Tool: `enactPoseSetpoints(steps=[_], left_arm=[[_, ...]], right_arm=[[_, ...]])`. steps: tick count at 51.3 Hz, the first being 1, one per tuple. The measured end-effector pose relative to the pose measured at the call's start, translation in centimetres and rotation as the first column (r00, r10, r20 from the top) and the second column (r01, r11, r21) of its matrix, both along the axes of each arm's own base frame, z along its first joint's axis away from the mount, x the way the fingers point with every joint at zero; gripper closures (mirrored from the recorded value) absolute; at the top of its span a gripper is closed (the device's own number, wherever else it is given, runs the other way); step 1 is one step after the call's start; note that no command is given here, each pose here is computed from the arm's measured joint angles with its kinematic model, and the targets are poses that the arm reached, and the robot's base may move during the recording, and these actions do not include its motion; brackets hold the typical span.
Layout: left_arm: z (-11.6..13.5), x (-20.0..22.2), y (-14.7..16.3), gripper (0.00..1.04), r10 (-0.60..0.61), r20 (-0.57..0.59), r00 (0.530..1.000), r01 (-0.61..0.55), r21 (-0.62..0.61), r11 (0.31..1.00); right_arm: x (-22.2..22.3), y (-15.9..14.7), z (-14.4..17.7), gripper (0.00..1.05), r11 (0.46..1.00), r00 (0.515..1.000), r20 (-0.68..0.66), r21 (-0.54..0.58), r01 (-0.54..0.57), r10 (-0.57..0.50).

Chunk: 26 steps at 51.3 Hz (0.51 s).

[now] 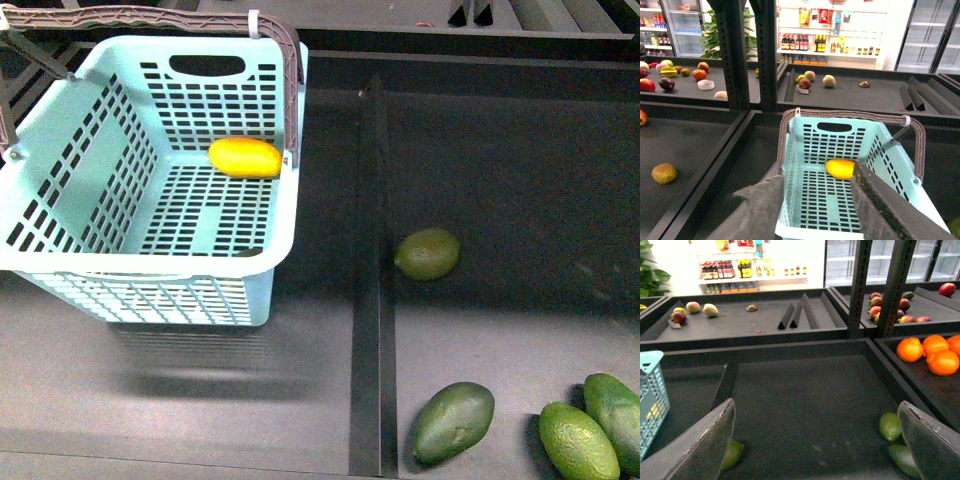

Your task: Pick mango and avocado into basket

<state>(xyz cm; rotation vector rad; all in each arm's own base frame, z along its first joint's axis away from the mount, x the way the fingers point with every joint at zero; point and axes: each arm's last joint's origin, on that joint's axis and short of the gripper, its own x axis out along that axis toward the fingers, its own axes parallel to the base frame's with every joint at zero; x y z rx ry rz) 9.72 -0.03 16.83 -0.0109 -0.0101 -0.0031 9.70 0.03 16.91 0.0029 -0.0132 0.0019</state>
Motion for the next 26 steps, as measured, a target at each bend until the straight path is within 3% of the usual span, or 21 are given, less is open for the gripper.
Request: enactPoseSetpoints(steps=[14, 26], left_arm=[[0.00, 0.00, 0.00, 0.07, 0.000, 0.000, 1.000, 0.000, 0.000, 1.000], [0.00, 0.00, 0.00, 0.08, 0.000, 0.000, 1.000, 0.000, 0.002, 1.000]], right_arm=[[0.00, 0.00, 0.00, 0.09, 1.000, 1.000, 0.000, 0.000, 0.000, 0.000], [0.00, 0.00, 0.00, 0.09, 1.000, 1.000, 0.000, 0.000, 0.000, 0.000]])
